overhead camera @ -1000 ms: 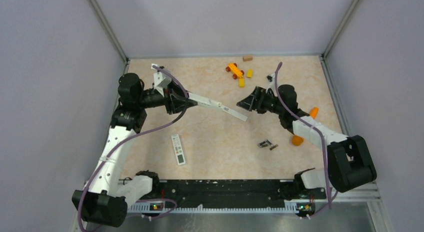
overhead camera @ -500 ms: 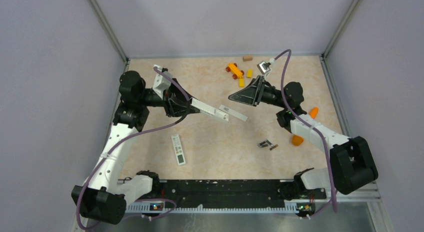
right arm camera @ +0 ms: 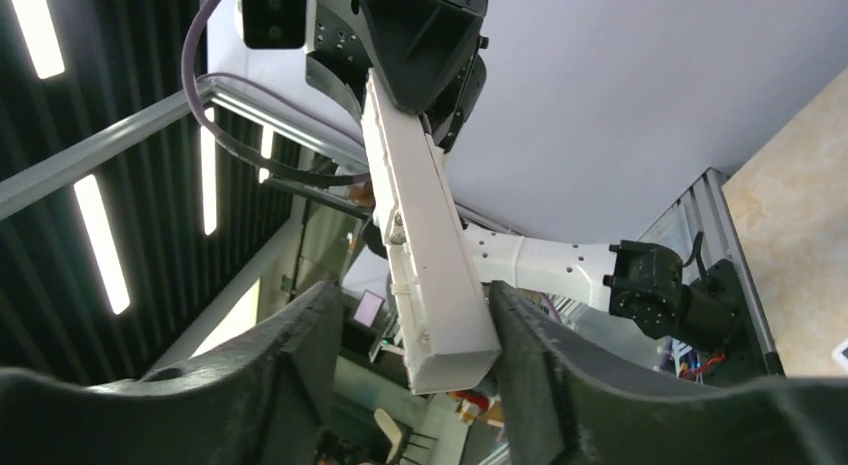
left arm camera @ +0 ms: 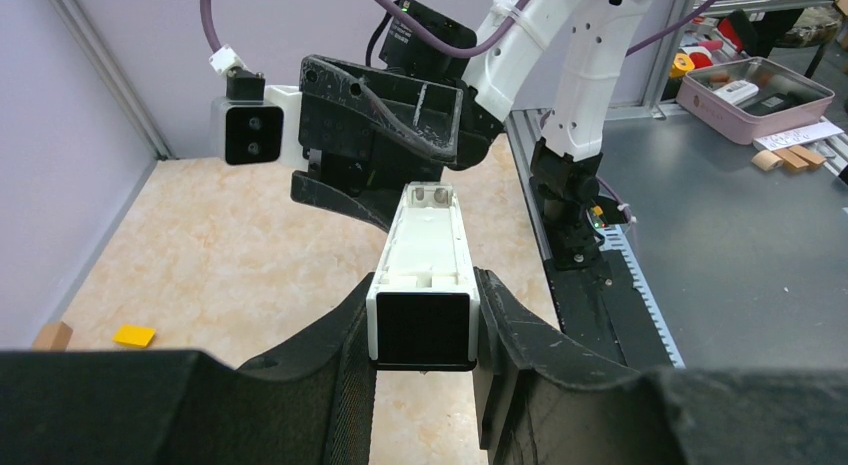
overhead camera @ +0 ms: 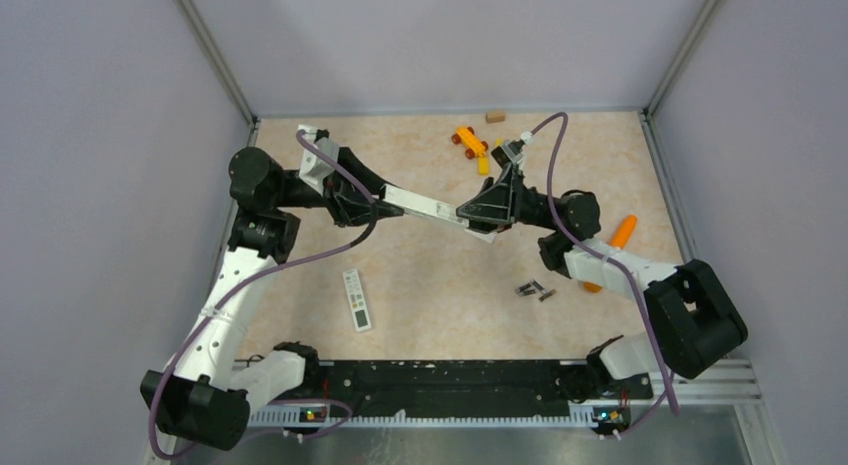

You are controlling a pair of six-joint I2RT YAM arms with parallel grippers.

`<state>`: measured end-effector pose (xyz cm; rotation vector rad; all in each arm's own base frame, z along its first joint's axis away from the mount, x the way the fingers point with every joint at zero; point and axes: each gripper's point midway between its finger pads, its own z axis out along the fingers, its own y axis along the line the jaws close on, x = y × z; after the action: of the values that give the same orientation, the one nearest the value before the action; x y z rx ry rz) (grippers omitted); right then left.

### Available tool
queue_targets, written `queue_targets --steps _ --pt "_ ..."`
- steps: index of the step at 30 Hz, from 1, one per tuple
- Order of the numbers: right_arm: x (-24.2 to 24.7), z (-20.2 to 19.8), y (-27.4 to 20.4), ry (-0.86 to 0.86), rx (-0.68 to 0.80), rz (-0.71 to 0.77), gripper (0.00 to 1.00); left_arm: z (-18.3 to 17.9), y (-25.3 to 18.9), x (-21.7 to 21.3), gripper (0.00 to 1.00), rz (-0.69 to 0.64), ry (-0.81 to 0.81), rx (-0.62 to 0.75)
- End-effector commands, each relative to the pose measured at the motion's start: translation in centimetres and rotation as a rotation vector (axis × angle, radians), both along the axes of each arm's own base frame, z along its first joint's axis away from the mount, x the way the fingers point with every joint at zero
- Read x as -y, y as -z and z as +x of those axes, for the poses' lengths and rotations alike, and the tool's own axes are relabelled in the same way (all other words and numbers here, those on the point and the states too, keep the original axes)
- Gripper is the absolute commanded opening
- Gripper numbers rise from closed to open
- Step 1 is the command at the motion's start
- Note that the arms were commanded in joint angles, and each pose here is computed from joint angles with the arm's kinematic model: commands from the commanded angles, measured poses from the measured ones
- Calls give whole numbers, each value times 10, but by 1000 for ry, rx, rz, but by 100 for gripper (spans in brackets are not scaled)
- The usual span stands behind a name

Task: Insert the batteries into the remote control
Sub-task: Adjust the remote control.

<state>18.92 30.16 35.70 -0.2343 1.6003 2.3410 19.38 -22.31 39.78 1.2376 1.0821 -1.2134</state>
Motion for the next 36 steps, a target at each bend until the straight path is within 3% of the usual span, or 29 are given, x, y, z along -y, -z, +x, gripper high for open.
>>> queue_targets --steps 1,4,5,6,8,9,11,12,16,19,21,25,33,36 --pt "10 -21 -38 -24 61 127 47 0 -14 1 0 -31 -15 59" --pt "9 -18 -42 4 58 130 28 0 -11 1 0 -33 -21 49" --pt "9 -17 -43 11 59 129 21 1 -10 1 6 -34 -26 42" --pt "9 -16 -43 19 58 123 14 2 -10 1 22 -39 -39 31" --pt "7 -12 -44 45 60 109 6 8 -12 1 64 -59 -86 7" --pt "7 -11 -45 63 68 104 4 12 -12 0 78 -72 -119 -6" --pt "6 -4 -46 114 80 88 2 24 -14 -2 95 -112 -216 -34" --pt "7 0 -46 147 97 79 2 31 -14 -4 98 -133 -270 -57" --pt "8 26 -42 345 164 -8 0 67 -14 -22 99 -249 -535 -260" --pt "22 37 -54 515 253 4 0 76 -15 -29 99 -340 -605 -441" --pt "32 43 -61 612 292 28 0 77 -18 -28 99 -418 -584 -608" --pt "36 50 -68 687 313 45 0 67 -30 -18 99 -563 -404 -788" --pt "11 56 -58 679 333 -40 0 61 -45 1 92 -624 -332 -872" --pt "5 57 -55 668 330 -42 0 66 -40 4 85 -616 -362 -892"
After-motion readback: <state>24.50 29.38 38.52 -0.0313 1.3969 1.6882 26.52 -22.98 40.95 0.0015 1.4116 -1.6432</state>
